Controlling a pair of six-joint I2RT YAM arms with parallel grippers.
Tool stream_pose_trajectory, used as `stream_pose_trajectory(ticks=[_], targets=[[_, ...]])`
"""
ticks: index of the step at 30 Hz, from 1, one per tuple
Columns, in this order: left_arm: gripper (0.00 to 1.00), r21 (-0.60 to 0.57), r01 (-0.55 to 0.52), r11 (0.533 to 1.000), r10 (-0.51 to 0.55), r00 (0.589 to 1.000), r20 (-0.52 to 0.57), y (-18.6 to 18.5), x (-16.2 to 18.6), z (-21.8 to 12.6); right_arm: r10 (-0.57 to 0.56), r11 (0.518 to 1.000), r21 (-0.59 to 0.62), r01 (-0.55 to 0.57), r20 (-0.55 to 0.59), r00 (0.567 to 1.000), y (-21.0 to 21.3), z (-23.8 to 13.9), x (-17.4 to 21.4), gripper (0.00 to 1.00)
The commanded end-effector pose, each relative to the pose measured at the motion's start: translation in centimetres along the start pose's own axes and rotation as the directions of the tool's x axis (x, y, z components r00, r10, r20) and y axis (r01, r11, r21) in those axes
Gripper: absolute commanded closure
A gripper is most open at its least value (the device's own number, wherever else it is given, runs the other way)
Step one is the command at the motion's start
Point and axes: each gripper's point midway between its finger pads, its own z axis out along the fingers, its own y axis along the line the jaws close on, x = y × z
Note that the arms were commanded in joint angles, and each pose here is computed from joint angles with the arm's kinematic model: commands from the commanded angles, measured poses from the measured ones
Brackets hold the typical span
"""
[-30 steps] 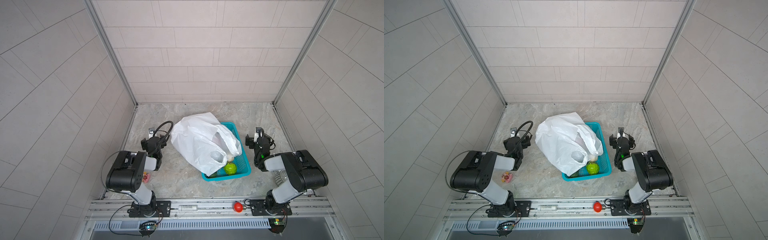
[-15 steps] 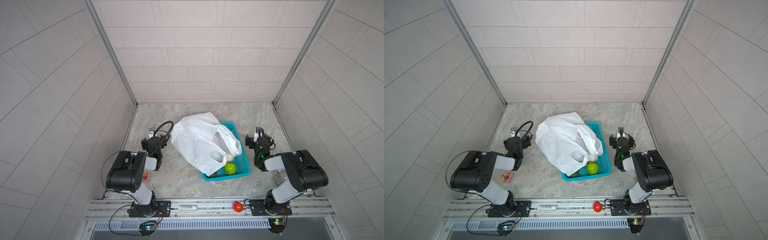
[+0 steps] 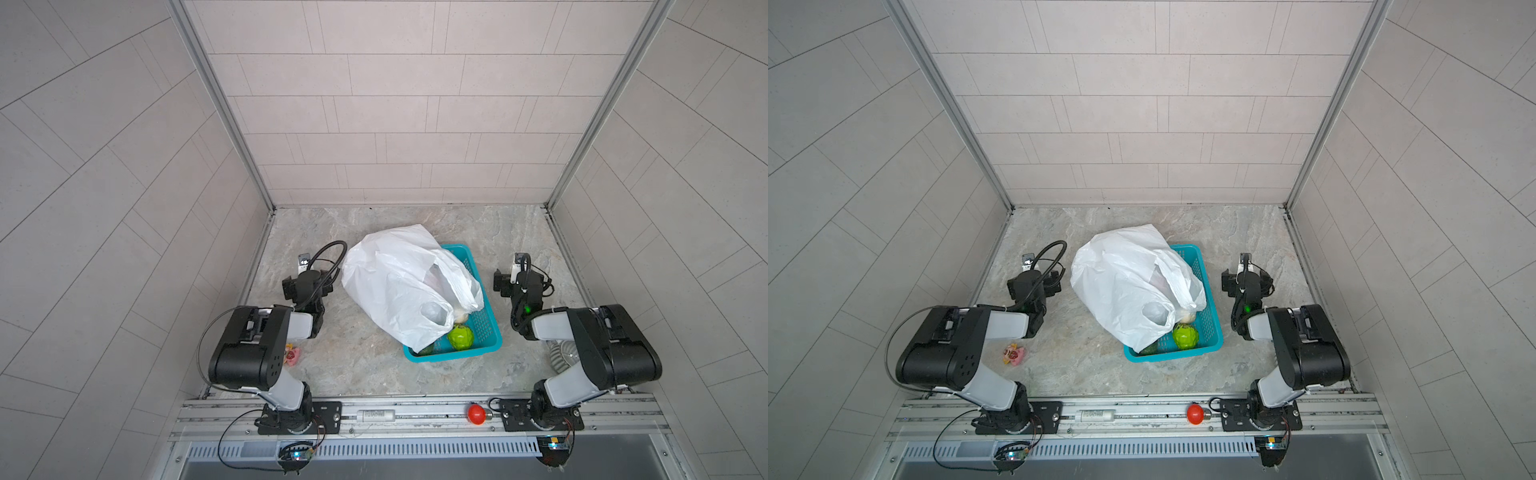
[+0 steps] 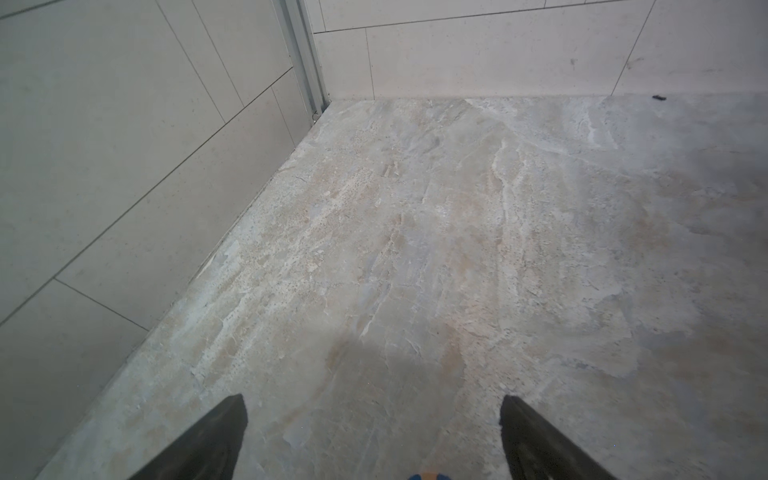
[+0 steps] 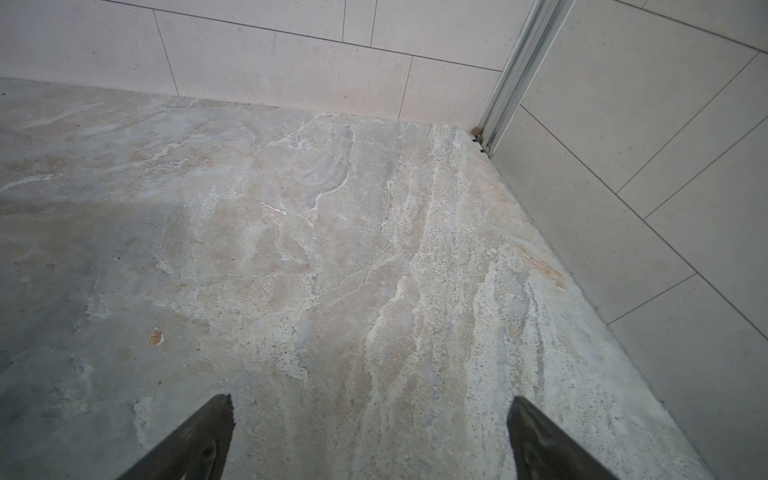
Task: Place the fruits into the plastic bag
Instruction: 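Reach the left gripper to the white bag's handle over the basket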
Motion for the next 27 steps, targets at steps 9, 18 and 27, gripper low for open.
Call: stream_pose_trajectory(ticks=[9,18,27], targets=[[0.0,0.066,0.1,0.993,-0.09,0.987,-0.136,-4.7,-9.8,-5.3,0.25,0.965,0.105,-0.239,-0.102,0.963,-0.5,-5.5,-11.6,0.13],[0.0,0.615,-0.183,0.767,0.266,0.963,-0.045,-17.7,-9.7,-22.1,0.135,0.984,-0.08,-0.162,-0.268,0.954,4.2,-10.2,-10.3,0.13],[0.0,0.897,-0.159,0.411,0.451,0.891,-0.049,-22.0,-3.9,-31.3,0.141,0.979,-0.104,-0.177,-0.283,0.949,3.8,-10.1,-10.1,0.12]])
